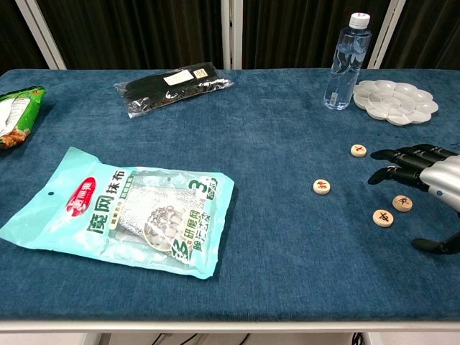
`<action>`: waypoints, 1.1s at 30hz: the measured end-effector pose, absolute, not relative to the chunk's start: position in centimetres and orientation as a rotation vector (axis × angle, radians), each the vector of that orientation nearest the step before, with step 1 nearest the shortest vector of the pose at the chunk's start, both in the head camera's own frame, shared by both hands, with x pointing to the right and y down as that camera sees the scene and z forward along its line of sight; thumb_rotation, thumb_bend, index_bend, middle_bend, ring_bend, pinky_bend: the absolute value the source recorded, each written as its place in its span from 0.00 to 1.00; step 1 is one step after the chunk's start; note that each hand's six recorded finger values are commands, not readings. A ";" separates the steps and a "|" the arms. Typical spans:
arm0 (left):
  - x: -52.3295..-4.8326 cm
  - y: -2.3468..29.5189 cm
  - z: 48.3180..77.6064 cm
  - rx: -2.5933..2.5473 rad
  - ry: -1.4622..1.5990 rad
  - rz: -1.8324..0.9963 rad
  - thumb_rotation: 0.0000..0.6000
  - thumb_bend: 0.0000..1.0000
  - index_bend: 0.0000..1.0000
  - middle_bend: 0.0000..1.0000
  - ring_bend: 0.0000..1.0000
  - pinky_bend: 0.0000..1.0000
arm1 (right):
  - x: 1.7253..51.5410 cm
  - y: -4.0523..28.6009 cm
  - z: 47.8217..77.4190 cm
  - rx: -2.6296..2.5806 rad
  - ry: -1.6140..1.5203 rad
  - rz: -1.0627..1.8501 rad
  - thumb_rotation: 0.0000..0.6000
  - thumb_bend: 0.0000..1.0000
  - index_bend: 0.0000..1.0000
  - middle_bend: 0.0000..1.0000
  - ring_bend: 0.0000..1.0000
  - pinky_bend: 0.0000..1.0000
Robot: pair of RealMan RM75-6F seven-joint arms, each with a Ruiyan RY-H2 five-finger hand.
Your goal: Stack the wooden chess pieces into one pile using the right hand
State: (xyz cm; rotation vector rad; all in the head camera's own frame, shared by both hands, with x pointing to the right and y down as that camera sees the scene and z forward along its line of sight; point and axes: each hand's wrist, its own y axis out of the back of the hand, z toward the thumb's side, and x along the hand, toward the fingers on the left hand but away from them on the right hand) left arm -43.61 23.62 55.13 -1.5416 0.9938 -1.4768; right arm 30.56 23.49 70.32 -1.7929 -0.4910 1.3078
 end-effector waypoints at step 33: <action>-43.7 23.6 55.2 -1.546 0.994 -1.479 1.00 0.19 0.04 0.00 0.00 0.00 | 29.5 23.4 72.0 -1.811 -0.507 1.296 1.00 0.33 0.46 0.00 0.00 0.00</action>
